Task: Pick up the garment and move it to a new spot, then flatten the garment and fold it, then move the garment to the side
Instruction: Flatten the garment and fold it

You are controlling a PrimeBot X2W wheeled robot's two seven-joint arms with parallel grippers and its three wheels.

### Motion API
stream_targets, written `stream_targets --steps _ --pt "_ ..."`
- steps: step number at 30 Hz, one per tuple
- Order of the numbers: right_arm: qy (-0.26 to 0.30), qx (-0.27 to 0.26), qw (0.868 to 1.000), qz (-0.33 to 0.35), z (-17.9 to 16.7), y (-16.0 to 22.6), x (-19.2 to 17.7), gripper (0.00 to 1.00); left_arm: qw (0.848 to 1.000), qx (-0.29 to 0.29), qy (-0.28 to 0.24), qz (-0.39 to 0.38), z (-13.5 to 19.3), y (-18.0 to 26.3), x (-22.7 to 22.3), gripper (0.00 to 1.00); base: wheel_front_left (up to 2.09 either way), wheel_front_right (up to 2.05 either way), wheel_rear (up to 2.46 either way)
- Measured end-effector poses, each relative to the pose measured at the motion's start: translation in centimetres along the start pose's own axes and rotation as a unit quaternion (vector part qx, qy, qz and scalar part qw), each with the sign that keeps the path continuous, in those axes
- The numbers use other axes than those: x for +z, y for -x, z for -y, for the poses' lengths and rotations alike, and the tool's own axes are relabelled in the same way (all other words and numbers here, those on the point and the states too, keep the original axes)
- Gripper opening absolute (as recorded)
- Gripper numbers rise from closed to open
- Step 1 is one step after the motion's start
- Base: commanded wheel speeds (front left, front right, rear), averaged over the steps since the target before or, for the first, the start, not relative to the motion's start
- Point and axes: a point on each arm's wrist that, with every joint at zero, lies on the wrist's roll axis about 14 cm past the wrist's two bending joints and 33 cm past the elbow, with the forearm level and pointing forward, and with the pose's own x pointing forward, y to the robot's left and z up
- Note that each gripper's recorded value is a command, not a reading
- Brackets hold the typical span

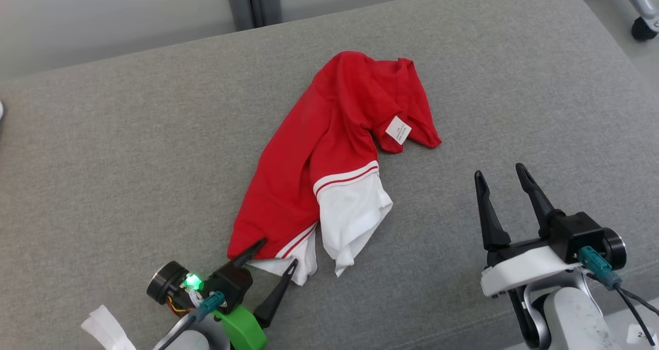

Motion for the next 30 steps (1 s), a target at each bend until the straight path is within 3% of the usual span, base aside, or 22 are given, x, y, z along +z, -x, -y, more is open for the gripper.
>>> stream_targets --steps 8,9,10,11,12,17,22,27,30 --pt "0.000 -0.017 1.000 0.000 1.1 0.4 0.1 1.00 0.999 -0.005 -0.015 -0.040 -1.0 -1.1 -2.1 0.98 0.00 0.00 0.00" --pt "0.000 -0.020 1.000 0.001 1.3 0.4 0.2 1.00 0.999 -0.006 -0.014 -0.041 -1.1 -1.2 -2.1 0.78 0.00 0.00 0.00" --pt "0.001 -0.023 1.000 0.002 1.5 0.4 0.3 1.00 0.999 -0.005 -0.010 -0.042 -1.1 -1.4 -2.2 0.42 0.00 0.00 0.00" --pt "0.002 -0.025 1.000 0.003 1.7 0.4 0.4 1.00 0.999 -0.005 -0.008 -0.042 -1.2 -1.6 -2.2 0.31 0.00 0.00 0.00" --pt "0.002 -0.027 1.000 0.004 1.8 0.4 0.4 1.00 0.999 -0.004 -0.005 -0.041 -1.2 -1.7 -2.1 0.00 0.00 0.00 0.00" --pt "0.001 -0.030 1.000 0.006 2.0 0.7 0.6 1.00 1.000 0.004 0.019 -0.025 -1.3 -2.1 -1.0 0.00 0.00 0.00 0.00" --pt "-0.005 -0.031 0.999 0.007 1.9 1.1 0.6 1.00 0.996 0.039 0.061 0.052 -3.1 -2.2 3.6 0.00 0.00 0.00 0.00" --pt "-0.009 -0.023 1.000 0.012 1.3 1.3 0.9 1.00 0.980 0.079 0.121 0.138 -5.3 -0.6 8.2 0.00 0.00 0.00 0.00" --pt "-0.012 -0.017 1.000 0.015 0.9 1.5 1.1 1.00 0.968 0.096 0.128 0.192 -7.0 0.9 11.8 0.00 0.00 0.00 0.00"
